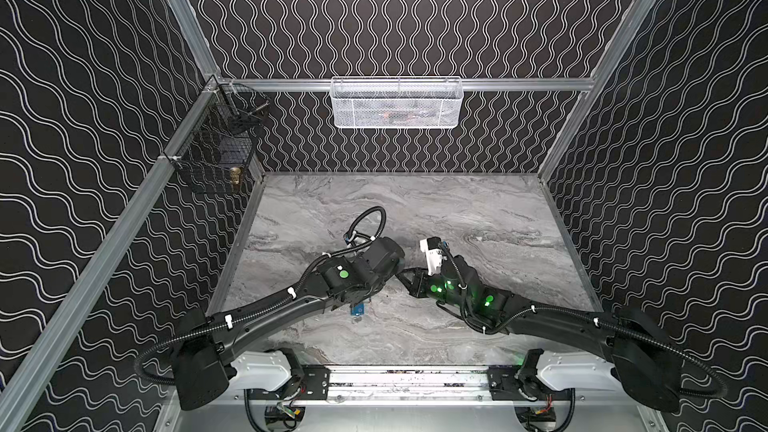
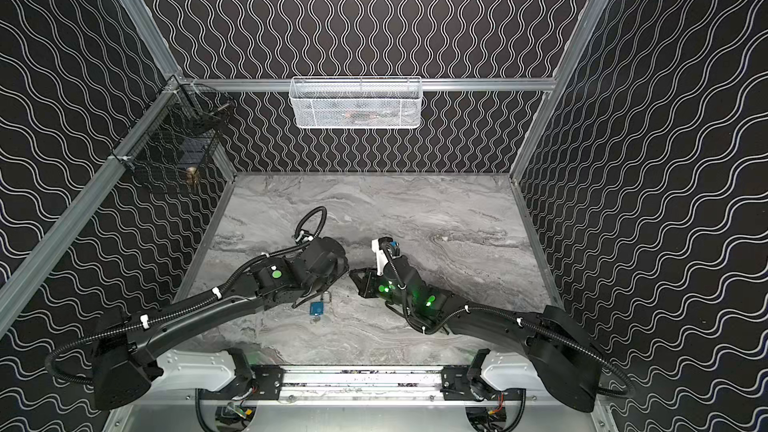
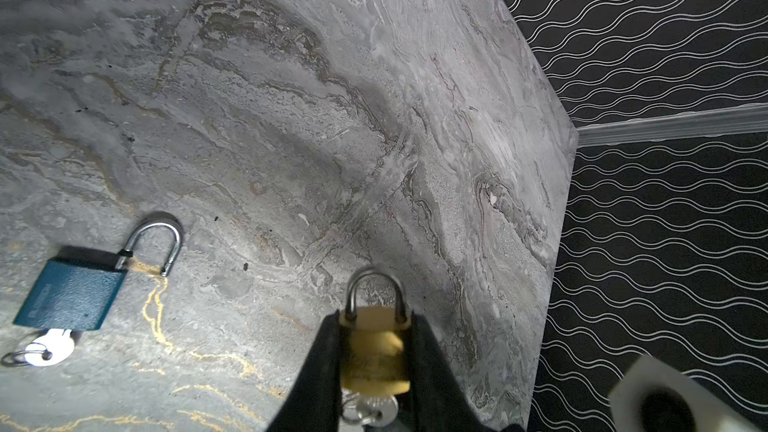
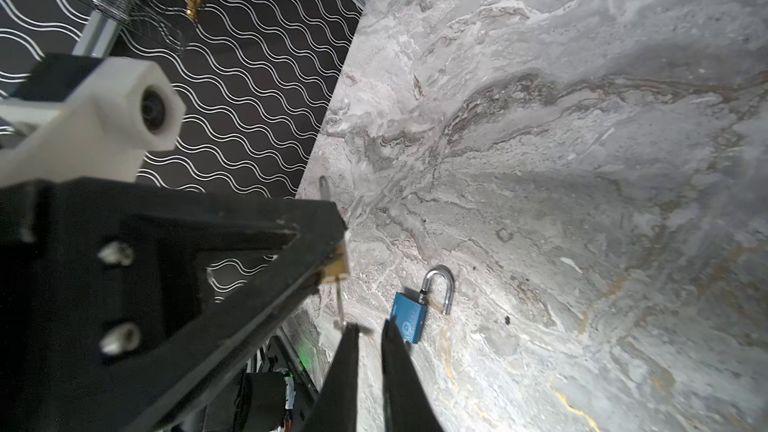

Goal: Unlock with the key

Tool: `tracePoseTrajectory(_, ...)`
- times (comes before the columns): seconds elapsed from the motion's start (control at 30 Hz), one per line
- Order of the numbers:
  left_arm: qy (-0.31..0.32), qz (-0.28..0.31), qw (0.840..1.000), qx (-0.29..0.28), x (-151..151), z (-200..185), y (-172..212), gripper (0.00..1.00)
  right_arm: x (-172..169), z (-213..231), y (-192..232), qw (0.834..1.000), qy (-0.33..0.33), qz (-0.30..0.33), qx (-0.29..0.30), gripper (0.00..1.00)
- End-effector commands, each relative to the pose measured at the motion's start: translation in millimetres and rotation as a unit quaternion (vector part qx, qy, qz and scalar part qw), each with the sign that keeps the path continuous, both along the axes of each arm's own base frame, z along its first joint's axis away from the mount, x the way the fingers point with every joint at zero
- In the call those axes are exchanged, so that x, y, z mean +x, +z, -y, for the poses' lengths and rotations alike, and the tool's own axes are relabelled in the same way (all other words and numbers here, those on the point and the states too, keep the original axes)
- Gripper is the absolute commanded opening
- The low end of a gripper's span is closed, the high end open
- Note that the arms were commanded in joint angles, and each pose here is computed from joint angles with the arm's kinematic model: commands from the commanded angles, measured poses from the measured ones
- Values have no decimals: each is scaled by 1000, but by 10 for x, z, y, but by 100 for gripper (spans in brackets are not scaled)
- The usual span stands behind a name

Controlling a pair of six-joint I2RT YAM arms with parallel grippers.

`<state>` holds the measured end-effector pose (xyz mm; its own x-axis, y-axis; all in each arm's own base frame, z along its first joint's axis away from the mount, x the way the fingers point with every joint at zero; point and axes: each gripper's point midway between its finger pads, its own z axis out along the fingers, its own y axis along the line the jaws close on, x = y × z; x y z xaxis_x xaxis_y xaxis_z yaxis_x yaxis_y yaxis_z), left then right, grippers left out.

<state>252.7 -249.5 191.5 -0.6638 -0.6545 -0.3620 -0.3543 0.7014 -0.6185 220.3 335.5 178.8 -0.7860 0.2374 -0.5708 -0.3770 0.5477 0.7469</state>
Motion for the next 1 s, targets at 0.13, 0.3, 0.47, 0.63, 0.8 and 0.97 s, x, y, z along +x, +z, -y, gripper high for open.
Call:
tracePoseTrajectory(0.13,-6,14,1000,-7,35,38,95,0,23,-40,158,999,1,12,31,15)
tracePoseTrajectory(0.3,-12,12,1000,-12,37,83,98,0,18,-82,209,999,9,18,42,15)
tracePoseTrajectory(0.47,-12,12,1000,-4,47,76,94,0,6,-87,244,999,13,21,46,14)
tracePoseTrajectory(0.63,-8,18,1000,-4,57,58,117,0,-7,-9,188,999,3,17,38,15)
tracePoseTrajectory(0.8,-9,17,1000,-5,60,68,118,0,-28,27,233,999,0,16,44,18)
tracePoseTrajectory(0.97,-10,15,1000,-8,60,84,118,0,-20,-9,313,998,3,16,58,21)
